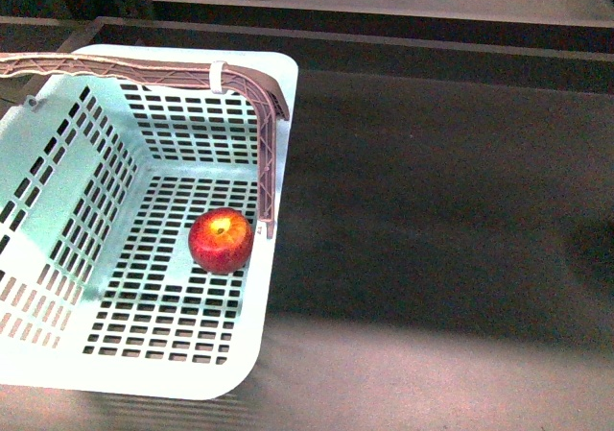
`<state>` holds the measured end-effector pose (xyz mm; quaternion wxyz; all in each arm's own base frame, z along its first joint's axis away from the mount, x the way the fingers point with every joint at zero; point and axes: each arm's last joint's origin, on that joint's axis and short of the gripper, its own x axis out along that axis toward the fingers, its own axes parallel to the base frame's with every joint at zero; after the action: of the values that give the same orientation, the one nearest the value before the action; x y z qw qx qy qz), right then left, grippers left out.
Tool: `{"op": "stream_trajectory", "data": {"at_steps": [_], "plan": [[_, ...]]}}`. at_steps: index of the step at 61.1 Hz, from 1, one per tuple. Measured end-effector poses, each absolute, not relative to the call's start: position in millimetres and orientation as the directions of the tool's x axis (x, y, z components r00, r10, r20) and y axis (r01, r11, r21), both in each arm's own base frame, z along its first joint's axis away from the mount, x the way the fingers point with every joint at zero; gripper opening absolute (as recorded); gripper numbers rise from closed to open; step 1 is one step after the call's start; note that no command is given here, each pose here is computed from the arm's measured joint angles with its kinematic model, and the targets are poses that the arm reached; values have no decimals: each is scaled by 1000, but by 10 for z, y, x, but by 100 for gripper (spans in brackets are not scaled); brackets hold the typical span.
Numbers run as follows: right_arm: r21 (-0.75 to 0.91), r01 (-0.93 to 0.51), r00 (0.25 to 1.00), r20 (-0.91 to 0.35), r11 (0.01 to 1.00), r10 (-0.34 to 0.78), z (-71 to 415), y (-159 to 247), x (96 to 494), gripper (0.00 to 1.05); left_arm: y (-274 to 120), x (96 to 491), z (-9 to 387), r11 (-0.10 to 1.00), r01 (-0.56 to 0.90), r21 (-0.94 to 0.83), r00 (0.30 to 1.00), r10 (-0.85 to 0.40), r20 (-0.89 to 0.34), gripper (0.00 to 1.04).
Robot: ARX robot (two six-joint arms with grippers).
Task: Pick apple with right arm and hold basket with left
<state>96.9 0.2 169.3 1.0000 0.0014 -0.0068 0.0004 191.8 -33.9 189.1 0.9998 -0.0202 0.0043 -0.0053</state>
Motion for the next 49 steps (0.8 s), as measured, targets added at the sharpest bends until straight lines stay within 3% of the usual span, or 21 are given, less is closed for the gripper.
{"op": "stream_trajectory", "data": {"at_steps": [49], "plan": [[3, -1, 1000, 14, 1000, 1, 1693, 2, 969, 96, -6, 1334, 1687, 1000, 4, -10, 1000, -4, 5, 3]]}}
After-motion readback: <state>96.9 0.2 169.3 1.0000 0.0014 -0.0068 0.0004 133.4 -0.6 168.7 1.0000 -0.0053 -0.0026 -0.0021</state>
